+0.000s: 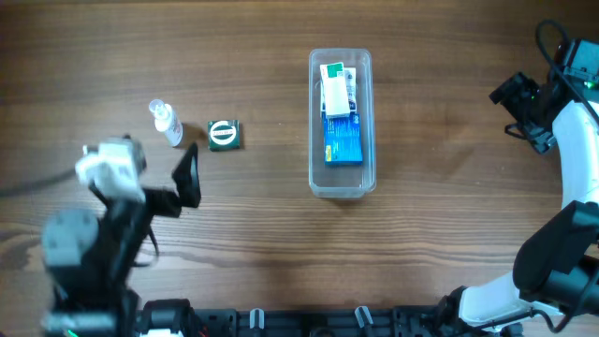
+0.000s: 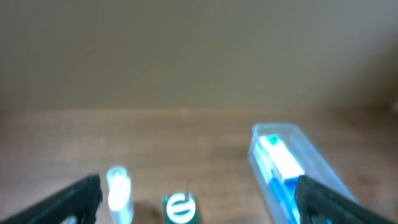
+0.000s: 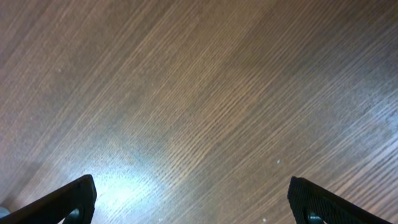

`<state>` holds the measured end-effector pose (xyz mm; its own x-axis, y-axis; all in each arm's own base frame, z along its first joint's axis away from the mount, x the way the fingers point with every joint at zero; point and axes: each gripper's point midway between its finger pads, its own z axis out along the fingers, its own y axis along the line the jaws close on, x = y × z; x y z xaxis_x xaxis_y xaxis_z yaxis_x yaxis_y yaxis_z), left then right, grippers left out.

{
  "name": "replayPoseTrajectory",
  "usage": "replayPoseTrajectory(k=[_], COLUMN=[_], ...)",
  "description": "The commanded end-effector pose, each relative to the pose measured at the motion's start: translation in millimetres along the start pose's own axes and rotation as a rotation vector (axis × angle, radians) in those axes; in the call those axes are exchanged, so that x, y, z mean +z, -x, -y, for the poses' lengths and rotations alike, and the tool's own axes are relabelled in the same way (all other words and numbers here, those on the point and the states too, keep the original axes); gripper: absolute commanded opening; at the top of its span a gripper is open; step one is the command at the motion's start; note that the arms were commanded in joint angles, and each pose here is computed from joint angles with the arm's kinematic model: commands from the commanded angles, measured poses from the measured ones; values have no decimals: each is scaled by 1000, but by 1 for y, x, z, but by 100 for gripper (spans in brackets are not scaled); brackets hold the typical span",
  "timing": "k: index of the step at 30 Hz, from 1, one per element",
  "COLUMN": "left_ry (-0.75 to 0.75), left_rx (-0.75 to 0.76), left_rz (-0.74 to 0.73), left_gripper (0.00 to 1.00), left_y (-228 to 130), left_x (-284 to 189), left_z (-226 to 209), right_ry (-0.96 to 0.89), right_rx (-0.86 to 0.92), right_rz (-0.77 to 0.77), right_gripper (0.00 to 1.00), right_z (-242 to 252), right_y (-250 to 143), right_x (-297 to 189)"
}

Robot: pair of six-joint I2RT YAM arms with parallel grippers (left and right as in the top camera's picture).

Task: Pack container
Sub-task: 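Withdraw the right gripper to the right side of the table, then move the left gripper to the white glue bottle and grasp it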

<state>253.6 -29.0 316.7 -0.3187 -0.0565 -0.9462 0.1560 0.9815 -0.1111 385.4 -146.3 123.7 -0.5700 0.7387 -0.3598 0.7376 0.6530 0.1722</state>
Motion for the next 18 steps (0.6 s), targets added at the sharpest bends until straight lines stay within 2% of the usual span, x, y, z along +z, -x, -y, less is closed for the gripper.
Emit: replayPoseTrajectory(k=[1, 4, 7, 9, 12, 18], left_ry=[12, 14, 57, 93, 135, 132], left_rx=[69, 47, -25, -53, -68, -69], left_rz=[-178, -281, -486, -565, -628, -728], left_gripper=[100, 100, 100, 100, 100, 100], left_y=[38, 41, 21, 8, -17, -58], left_x=[39, 72, 101, 123, 158, 192], left_z=[-9, -17, -41, -60, -83, -103], right_ry=[1, 1, 1, 1, 1, 1], right_rx=[5, 5, 5, 5, 5, 5], right_rz=[-8, -8, -8, -8, -8, -8], right_gripper=[100, 100, 100, 100, 100, 100], right_z=[0, 0, 0, 0, 0, 0], right_y=[-1, -1, -1, -1, -1, -1], right_x=[3, 3, 3, 3, 3, 3])
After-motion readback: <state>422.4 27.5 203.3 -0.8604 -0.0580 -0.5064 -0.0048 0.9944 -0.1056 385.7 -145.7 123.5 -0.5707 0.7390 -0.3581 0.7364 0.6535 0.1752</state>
